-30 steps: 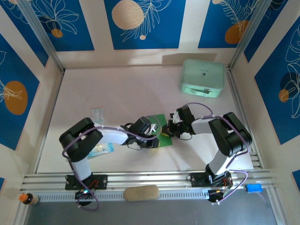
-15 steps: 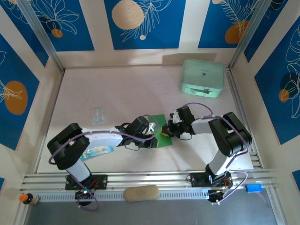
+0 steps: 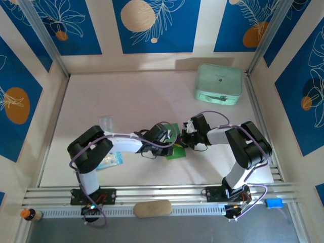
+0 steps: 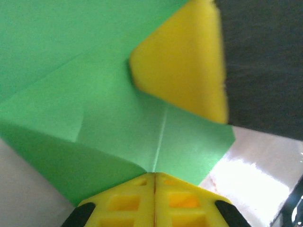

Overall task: Fold a paper plane with a square sheet of paper (pick it up from the middle)
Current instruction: Fold the triangle a second time at the center of the table.

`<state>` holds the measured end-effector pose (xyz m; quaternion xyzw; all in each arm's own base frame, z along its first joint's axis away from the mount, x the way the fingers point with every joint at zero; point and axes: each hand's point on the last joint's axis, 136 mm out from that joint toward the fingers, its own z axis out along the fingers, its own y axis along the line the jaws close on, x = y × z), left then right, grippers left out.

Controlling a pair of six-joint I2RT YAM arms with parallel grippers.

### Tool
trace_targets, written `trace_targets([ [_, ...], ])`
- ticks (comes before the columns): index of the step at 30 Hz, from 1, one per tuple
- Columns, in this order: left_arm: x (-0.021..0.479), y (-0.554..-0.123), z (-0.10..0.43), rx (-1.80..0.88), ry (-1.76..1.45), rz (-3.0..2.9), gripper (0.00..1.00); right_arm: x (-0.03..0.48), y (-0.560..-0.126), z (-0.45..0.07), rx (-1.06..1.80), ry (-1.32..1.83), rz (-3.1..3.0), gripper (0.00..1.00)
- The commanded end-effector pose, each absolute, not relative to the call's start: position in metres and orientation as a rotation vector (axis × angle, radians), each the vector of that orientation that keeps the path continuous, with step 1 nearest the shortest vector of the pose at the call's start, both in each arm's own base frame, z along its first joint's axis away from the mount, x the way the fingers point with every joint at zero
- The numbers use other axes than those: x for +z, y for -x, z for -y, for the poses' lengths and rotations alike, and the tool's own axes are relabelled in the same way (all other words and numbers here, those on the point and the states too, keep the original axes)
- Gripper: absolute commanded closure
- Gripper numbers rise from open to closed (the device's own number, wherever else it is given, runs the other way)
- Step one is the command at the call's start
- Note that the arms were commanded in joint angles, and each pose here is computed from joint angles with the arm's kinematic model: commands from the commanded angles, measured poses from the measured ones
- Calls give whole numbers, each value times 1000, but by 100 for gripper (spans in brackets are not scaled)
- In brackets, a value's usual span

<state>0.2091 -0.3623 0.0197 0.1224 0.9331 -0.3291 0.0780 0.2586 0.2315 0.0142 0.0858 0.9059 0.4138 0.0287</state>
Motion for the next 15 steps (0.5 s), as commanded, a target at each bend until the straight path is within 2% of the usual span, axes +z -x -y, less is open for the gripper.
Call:
trace_targets([
  [1,-5,-197,341,-917,-298,-2880,95,0,-240,-219,1210,-343,-2896,100],
  [8,-14,-187,333,-952,-248,-2899,97,33,-244,-231,1246,-179,-2818,98],
  [15,-13,-188,335,-953,-256,-2897,98,15,-224,-249,1244,-76,-2885,100],
])
